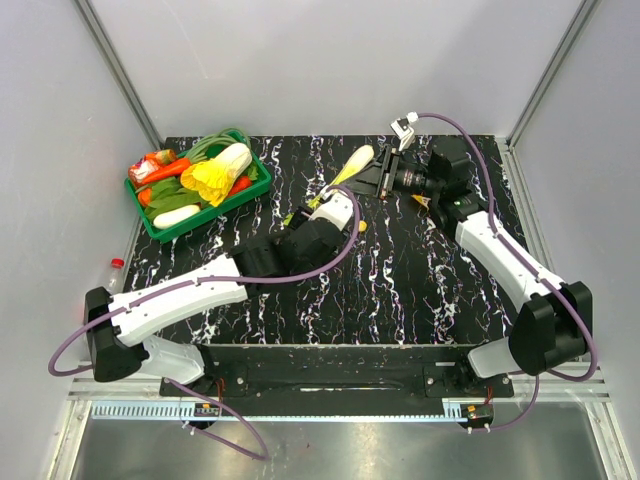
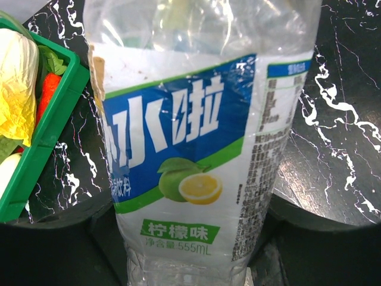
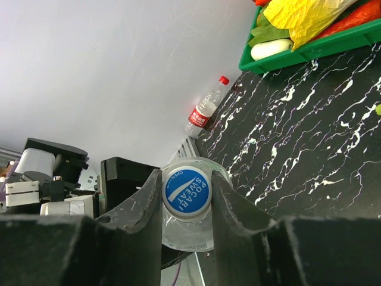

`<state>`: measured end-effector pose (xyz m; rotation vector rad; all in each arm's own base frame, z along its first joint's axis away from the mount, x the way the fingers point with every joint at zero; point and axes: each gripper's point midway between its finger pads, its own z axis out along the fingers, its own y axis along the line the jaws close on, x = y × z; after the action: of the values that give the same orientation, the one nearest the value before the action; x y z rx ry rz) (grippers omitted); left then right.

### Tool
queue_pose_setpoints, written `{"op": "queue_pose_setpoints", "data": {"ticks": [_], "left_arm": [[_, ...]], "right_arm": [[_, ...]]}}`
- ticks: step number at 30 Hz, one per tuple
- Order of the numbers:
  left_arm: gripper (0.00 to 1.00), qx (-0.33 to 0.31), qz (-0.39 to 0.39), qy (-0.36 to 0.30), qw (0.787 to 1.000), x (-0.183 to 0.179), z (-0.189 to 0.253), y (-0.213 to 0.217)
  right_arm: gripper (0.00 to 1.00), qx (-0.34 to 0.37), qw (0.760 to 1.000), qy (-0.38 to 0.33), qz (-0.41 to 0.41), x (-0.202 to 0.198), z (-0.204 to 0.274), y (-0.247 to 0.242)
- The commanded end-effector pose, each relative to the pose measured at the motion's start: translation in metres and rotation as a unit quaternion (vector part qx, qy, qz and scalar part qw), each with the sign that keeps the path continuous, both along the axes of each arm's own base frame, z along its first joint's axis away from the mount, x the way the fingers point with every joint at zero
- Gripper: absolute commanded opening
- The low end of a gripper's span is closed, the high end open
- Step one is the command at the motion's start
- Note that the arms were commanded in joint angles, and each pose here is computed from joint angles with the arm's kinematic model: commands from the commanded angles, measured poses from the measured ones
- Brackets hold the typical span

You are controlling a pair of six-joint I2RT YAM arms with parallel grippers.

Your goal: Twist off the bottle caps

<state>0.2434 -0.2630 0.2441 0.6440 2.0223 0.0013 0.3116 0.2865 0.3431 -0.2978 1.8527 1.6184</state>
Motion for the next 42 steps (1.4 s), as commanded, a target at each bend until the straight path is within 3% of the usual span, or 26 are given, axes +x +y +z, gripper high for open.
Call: {"op": "queue_pose_setpoints", "data": {"ticks": [1, 6, 14, 20, 29, 35, 42], "left_arm": [[0.0, -0.023, 0.002, -0.015, 1.0, 0.004, 0.018, -0.008], [0.0, -0.045, -0.019, 0.007, 0.999, 0.003, 0.013, -0.015], [0.0, -0.163, -0.104, 0.06, 0.979, -0.011, 0.011, -0.024], [0.0, -0.236, -0.222, 0.094, 0.941, -0.043, 0.023, -0.042], [0.0, -0.269, -0.302, 0.116, 0.907, -0.066, 0.026, -0.052], [0.0, -0.28, -0.34, 0.132, 0.888, -0.078, 0.024, -0.059], [0.0, -0.282, -0.349, 0.148, 0.882, -0.079, 0.014, -0.06]], "right_arm": [[0.24, 0.017, 0.998, -0.033, 0.04, -0.016, 0.019, 0.005], [0.0, 0.019, 0.997, -0.065, 0.049, -0.021, 0.024, 0.004], [0.0, 0.058, 0.984, -0.148, 0.075, -0.039, 0.047, 0.0], [0.0, 0.1, 0.965, -0.212, 0.122, -0.062, 0.07, -0.007], [0.0, 0.155, 0.919, -0.299, 0.204, -0.098, 0.102, -0.022], [0.0, 0.153, 0.897, -0.363, 0.199, -0.113, 0.119, -0.027], [0.0, 0.154, 0.877, -0.413, 0.192, -0.129, 0.14, -0.033]]}}
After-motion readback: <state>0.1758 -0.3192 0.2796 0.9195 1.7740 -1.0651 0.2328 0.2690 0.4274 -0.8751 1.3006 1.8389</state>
